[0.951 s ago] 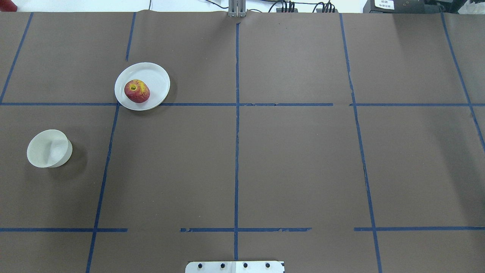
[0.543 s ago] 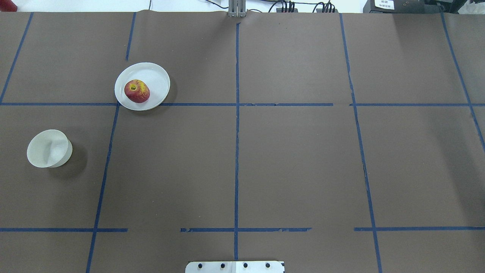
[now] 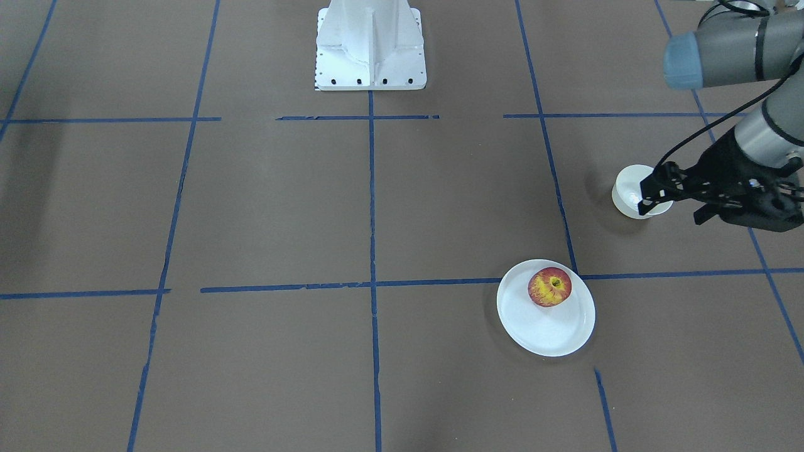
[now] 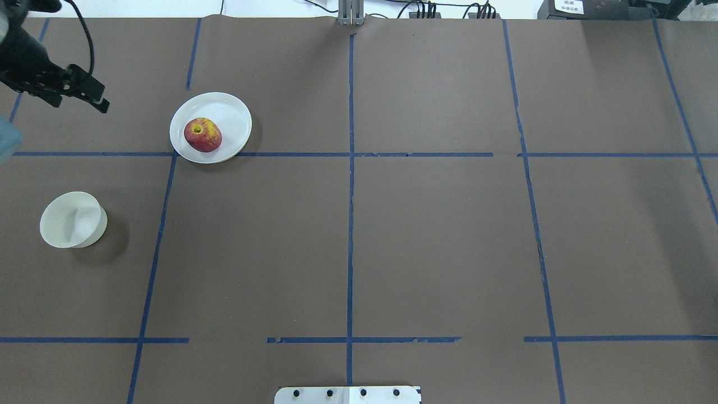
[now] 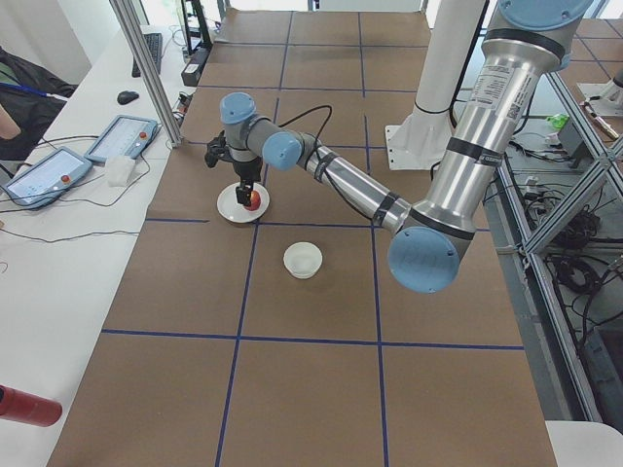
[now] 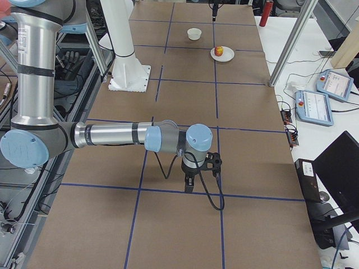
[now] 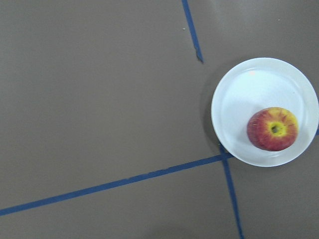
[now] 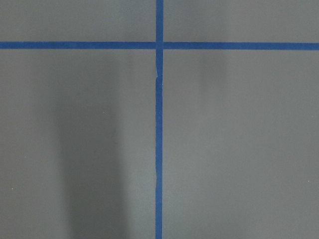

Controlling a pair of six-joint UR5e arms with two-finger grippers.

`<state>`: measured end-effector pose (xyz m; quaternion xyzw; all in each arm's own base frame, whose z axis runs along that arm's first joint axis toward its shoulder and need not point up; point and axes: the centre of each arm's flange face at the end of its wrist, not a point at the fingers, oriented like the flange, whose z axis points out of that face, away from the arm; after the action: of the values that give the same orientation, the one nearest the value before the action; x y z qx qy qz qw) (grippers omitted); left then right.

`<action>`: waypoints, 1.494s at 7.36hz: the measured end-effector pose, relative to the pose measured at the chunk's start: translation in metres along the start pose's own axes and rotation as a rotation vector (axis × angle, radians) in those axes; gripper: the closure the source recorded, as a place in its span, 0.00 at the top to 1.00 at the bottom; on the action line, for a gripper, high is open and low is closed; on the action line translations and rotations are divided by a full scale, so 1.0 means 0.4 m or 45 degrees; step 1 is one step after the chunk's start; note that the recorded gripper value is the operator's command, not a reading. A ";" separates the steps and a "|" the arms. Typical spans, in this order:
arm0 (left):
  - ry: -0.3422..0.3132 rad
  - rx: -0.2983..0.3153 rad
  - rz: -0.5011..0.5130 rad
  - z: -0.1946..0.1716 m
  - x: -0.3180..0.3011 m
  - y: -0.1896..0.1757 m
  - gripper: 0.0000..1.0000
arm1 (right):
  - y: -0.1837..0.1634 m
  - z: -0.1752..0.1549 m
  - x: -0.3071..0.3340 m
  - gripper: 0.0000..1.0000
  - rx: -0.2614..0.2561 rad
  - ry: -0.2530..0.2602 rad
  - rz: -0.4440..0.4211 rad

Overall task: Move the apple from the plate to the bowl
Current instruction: 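Move the left gripper over the red-yellow apple on the white plate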

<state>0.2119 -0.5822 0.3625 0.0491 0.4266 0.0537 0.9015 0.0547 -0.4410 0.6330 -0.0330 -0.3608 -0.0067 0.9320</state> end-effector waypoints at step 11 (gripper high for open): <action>-0.049 -0.056 -0.232 0.427 0.230 -0.182 1.00 | 0.000 0.000 0.000 1.00 0.000 0.000 0.000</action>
<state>0.4061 -0.6490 0.3903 -0.0085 0.4107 -0.0200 0.9115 0.0546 -0.4410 0.6330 -0.0331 -0.3608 -0.0069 0.9320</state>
